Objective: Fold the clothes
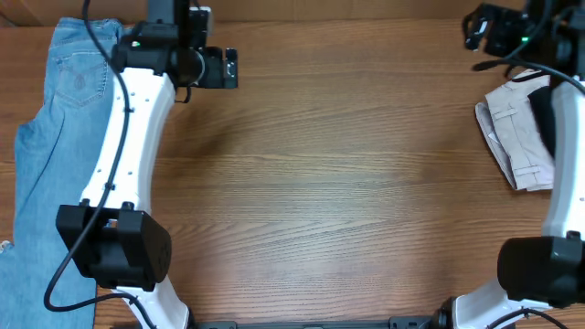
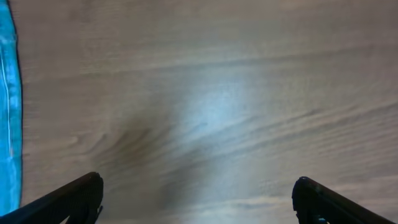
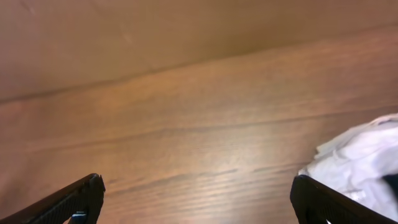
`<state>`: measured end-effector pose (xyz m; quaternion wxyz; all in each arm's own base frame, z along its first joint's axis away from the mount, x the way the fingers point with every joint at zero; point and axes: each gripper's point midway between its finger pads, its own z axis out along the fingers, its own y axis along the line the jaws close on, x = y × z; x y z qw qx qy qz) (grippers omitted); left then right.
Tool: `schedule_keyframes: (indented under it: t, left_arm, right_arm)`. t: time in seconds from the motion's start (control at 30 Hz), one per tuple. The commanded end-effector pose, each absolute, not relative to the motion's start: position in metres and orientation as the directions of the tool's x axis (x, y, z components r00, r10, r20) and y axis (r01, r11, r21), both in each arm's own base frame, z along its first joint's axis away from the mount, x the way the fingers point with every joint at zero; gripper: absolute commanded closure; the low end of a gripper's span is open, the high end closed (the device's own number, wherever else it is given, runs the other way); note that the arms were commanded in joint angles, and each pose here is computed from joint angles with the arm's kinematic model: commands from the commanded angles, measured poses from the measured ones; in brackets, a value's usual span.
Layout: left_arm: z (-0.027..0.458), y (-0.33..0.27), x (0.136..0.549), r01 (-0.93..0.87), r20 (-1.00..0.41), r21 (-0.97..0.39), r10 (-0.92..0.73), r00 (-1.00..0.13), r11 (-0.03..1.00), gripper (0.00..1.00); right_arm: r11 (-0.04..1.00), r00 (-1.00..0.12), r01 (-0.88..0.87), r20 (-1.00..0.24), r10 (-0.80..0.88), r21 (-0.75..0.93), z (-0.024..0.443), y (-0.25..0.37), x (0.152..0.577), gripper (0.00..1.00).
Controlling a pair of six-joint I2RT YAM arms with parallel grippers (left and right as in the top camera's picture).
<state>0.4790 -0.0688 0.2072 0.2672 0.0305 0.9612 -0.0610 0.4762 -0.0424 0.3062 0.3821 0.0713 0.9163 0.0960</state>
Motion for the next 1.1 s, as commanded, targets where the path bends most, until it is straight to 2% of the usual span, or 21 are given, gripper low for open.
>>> schedule_keyframes:
  t: [0.0, 0.3, 0.4, 0.67, 0.9, 1.07]
  left_arm:
    - [0.215, -0.060, 0.470, 0.090, -0.511, -0.022, 0.067, -0.857, 0.996, 0.00]
    - [0.202, -0.057, 0.427, 0.087, -0.348, -0.034, 0.070, -0.935, 0.996, 0.00]
    - [0.210, -0.055, 0.416, 0.087, -0.339, -0.033, 0.070, -0.938, 0.996, 0.00]
    - [0.256, -0.058, 0.383, 0.106, -0.419, -0.073, 0.066, -0.906, 0.992, 0.00]
    - [0.274, -0.057, 0.347, 0.133, -0.532, -0.088, 0.067, -0.844, 0.987, 0.00]
    - [0.275, -0.053, 0.315, 0.156, -0.650, -0.077, 0.069, -0.756, 0.985, 0.00]
  right_arm:
    - [0.979, -0.714, 0.067, -0.676, 0.183, 0.194, 0.304, -0.039, 0.471, 0.00]
    - [0.963, -0.794, 0.137, -0.556, 0.247, 0.232, 0.286, -0.034, 0.441, 0.00]
    - [0.963, -0.803, 0.159, -0.540, 0.253, 0.216, 0.289, -0.035, 0.427, 0.00]
    - [0.959, -0.797, 0.199, -0.535, 0.279, 0.204, 0.318, -0.033, 0.374, 0.00]
    - [0.957, -0.732, 0.190, -0.618, 0.288, 0.220, 0.341, -0.025, 0.323, 0.00]
    - [0.954, -0.643, 0.178, -0.704, 0.300, 0.243, 0.337, -0.019, 0.284, 0.00]
